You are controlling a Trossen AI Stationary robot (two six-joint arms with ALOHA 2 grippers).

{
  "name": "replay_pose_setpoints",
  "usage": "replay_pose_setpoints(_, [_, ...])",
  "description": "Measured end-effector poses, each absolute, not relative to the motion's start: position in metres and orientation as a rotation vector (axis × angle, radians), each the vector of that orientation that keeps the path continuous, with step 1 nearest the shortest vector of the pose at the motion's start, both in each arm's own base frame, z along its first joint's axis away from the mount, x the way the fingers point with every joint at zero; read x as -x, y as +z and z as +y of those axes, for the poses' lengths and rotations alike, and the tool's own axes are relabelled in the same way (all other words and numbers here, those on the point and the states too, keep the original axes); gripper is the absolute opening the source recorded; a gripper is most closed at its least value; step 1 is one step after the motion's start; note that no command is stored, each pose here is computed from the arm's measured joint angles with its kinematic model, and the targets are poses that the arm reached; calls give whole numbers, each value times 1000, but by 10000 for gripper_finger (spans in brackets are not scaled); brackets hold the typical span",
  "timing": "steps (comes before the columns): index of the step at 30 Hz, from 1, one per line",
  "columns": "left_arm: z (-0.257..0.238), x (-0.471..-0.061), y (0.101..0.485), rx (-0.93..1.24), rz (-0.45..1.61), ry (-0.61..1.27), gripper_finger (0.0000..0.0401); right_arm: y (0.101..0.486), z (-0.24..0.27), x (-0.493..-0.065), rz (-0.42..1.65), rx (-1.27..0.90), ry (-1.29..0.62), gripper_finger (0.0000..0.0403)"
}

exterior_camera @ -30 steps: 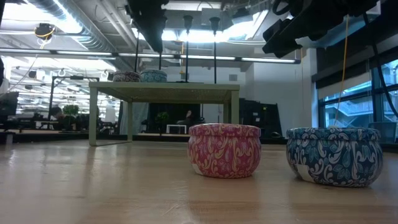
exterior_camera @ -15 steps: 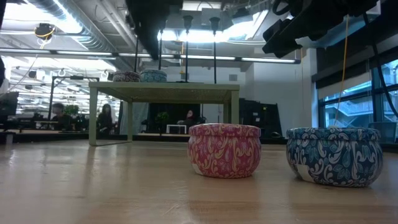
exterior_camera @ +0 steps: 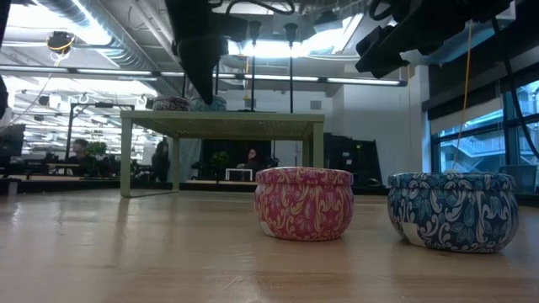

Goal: Pick & Place candle stick holders
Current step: Align the light blue scented candle with the red scented candle on the shelf, then align the pink scented candle with the light blue scented candle on the shelf

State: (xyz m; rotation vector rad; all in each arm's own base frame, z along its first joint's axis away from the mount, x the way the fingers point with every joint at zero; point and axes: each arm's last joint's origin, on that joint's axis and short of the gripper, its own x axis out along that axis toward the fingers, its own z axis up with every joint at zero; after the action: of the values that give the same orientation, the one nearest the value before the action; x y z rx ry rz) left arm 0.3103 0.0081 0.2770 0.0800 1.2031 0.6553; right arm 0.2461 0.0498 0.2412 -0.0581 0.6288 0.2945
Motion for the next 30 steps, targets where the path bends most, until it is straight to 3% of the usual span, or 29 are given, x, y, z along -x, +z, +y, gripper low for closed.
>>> replay_pose_setpoints(10, [24,-311,277,-54,1202,680,2,241,50,-246,628,58,294,211])
replay_pose_setpoints(22, [3,-312,281,-79,1172,627,2,241,50,-246,629,59,295,211])
replay_pose_setpoints(30, [-39,-294,335,-146,958,520,2,242,50,-247,618,58,296,211])
